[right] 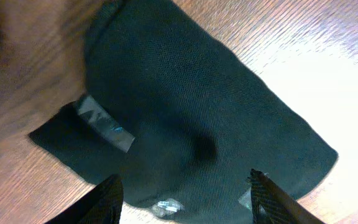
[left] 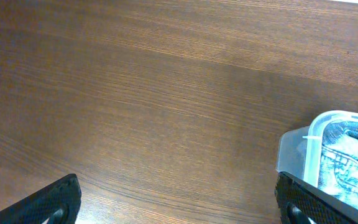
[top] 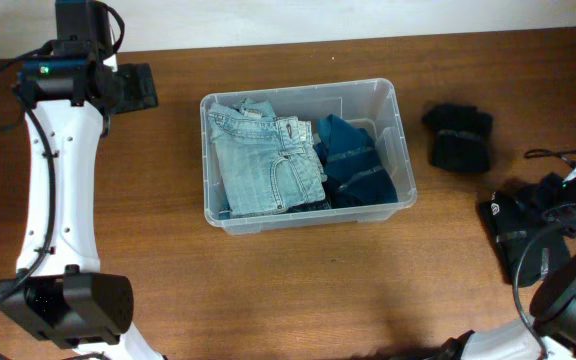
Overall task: Pack container
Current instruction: 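Move the right gripper to the black folded clothing and grasp it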
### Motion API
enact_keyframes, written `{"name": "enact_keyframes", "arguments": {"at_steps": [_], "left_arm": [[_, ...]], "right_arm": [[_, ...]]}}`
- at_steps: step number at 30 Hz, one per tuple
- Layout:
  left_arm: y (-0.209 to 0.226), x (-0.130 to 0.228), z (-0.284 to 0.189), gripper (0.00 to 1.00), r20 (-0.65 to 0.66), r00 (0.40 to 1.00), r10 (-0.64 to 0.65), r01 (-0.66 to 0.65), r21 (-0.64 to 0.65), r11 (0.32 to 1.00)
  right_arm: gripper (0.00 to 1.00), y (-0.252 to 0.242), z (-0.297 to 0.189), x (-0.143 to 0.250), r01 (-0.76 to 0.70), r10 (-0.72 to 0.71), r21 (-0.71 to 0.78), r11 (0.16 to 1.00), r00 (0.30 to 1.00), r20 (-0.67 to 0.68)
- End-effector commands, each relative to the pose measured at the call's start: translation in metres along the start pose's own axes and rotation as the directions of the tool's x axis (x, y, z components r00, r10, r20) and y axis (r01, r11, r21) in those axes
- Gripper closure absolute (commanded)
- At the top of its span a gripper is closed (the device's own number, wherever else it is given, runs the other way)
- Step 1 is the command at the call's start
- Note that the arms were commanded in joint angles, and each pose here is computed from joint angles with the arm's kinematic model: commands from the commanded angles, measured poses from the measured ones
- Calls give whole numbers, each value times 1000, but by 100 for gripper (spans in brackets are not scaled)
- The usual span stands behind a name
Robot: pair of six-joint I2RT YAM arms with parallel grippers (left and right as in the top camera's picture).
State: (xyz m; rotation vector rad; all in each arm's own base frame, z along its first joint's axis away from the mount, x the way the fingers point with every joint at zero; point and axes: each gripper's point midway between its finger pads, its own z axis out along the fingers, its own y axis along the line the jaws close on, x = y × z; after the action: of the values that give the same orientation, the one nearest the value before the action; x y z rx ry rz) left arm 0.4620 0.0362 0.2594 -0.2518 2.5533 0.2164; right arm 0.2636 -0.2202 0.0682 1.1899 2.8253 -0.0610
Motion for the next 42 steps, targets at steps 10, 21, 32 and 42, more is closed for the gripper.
{"name": "enact_keyframes", "arguments": {"at_steps": [10, 21, 32, 42], "left_arm": [[8, -6, -9, 1, 27, 999, -22, 22, -7, 1000], [8, -6, -9, 1, 27, 999, -22, 22, -7, 1000], [8, -6, -9, 1, 27, 999, -22, 23, -6, 1000], [8, -6, -9, 1, 27, 999, -22, 22, -3, 1000]], "right_arm": [[96, -4, 44, 15, -45, 49, 35, 998, 990, -135], [96, 36, -17, -14, -50, 34, -172, 984, 995, -97], [96, 69, -119, -48, 213, -197, -155, 965, 974, 112], [43, 14, -79, -82, 236, -243, 82, 968, 966, 85]]}}
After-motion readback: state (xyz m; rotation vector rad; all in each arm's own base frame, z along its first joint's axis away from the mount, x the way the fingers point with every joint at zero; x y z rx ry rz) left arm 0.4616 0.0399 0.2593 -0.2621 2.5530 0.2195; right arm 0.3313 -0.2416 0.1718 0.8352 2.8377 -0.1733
